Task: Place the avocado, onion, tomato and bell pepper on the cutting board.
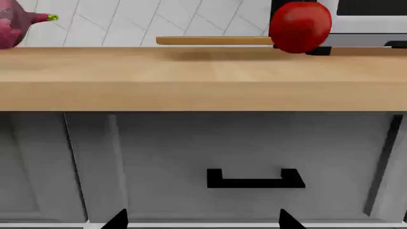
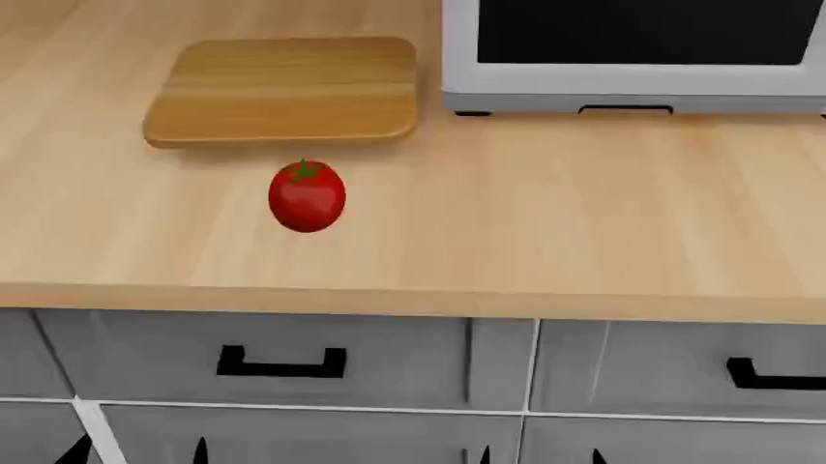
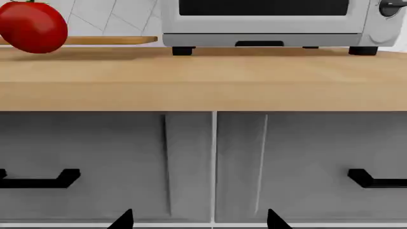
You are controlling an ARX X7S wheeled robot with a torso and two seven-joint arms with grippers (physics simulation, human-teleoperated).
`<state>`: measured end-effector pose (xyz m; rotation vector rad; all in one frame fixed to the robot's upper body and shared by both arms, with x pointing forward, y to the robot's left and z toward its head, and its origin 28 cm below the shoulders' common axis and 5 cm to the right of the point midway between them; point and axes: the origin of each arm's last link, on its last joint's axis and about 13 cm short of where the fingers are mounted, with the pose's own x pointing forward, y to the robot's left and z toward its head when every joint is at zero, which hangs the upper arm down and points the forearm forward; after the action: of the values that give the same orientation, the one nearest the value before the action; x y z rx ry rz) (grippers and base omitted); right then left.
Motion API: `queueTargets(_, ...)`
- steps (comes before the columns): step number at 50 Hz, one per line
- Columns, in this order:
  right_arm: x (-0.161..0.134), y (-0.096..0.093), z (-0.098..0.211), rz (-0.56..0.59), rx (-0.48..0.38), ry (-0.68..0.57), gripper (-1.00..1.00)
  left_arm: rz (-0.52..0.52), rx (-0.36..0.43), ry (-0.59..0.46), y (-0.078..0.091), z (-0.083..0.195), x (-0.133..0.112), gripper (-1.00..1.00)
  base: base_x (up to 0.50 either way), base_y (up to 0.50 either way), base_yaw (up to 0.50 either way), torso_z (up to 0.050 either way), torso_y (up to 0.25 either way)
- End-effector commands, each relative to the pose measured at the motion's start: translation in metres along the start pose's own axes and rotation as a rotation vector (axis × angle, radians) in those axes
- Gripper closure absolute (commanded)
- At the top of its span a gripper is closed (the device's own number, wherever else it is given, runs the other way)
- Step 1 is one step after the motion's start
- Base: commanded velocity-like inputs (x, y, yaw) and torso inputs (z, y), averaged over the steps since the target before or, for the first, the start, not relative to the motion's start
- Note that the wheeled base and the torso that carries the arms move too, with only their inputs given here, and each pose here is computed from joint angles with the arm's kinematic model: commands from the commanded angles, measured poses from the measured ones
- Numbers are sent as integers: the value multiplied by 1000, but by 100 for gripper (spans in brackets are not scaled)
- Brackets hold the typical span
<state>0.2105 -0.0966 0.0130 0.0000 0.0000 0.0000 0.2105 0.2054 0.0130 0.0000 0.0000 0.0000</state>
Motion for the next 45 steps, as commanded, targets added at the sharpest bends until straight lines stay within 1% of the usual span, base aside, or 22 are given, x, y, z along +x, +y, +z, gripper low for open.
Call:
queueTargets(1, 0, 0, 0, 0, 0, 0, -100, 0, 0, 0, 0, -1, 1, -100, 0, 0, 0, 0, 0)
queueTargets(9, 3, -1, -3, -14, -2, 28, -100, 8, 2, 16, 0, -1, 2, -100, 0, 0, 0, 0, 0)
queueTargets(10, 3, -1, -3, -15, -1, 29, -100, 10, 8, 19, 0, -1, 2, -100, 0, 0, 0, 0, 0)
queueTargets(11, 7, 1, -4, -8, 32, 50, -100, 11, 40, 31, 2, -4, -1, -100, 0, 0, 0, 0, 0)
queueTargets(12, 3, -1, -3, -15, -1, 29, -100, 10, 8, 19, 0, -1, 2, -100, 0, 0, 0, 0, 0)
queueTargets(13, 3, -1, -2, -19, -2, 29, -100, 15, 21, 25, 0, -2, 2, -100, 0, 0, 0, 0, 0)
queueTargets(14, 2, -1, -2, -22, -7, 25, -100, 12, 80, 38, -1, -4, 3, -100, 0, 0, 0, 0, 0)
queueTargets(15, 3, -1, -3, -15, -1, 29, -100, 10, 8, 19, 0, -1, 2, -100, 0, 0, 0, 0, 0)
queueTargets(16, 3, -1, -3, -19, -2, 29, -100, 15, 21, 25, 0, -2, 2, -100, 0, 0, 0, 0, 0)
queueTargets(17, 3, -1, -3, -15, -1, 29, -100, 10, 8, 19, 0, -1, 2, -100, 0, 0, 0, 0, 0)
queueTargets(18, 3, -1, -2, -19, -2, 29, -100, 15, 21, 26, 0, -2, 2, -100, 0, 0, 0, 0, 0)
queueTargets(19, 3, -1, -3, -20, -1, 30, -100, -2, 40, 22, -2, -3, 3, -100, 0, 0, 0, 0, 0)
queueTargets(20, 4, -1, -2, -20, 1, 32, -100, -17, 18, -12, -2, -1, 1, -100, 0, 0, 0, 0, 0)
queueTargets(21, 4, -1, -2, -17, 3, 31, -100, -3, 14, 15, -1, -2, 3, -100, 0, 164, 0, 0, 0)
queueTargets(23, 5, -1, -5, -9, -9, 37, -100, 22, 31, 24, -3, -5, 5, -100, 0, 500, 0, 0, 0)
queueTargets(37, 4, -1, -4, -13, -8, 31, -100, 23, 30, 18, -3, -4, 4, -100, 0, 500, 0, 0, 0)
queueTargets(45, 5, -1, -5, -16, -6, 39, -100, 34, 45, 17, -3, -5, 5, -100, 0, 500, 0, 0, 0)
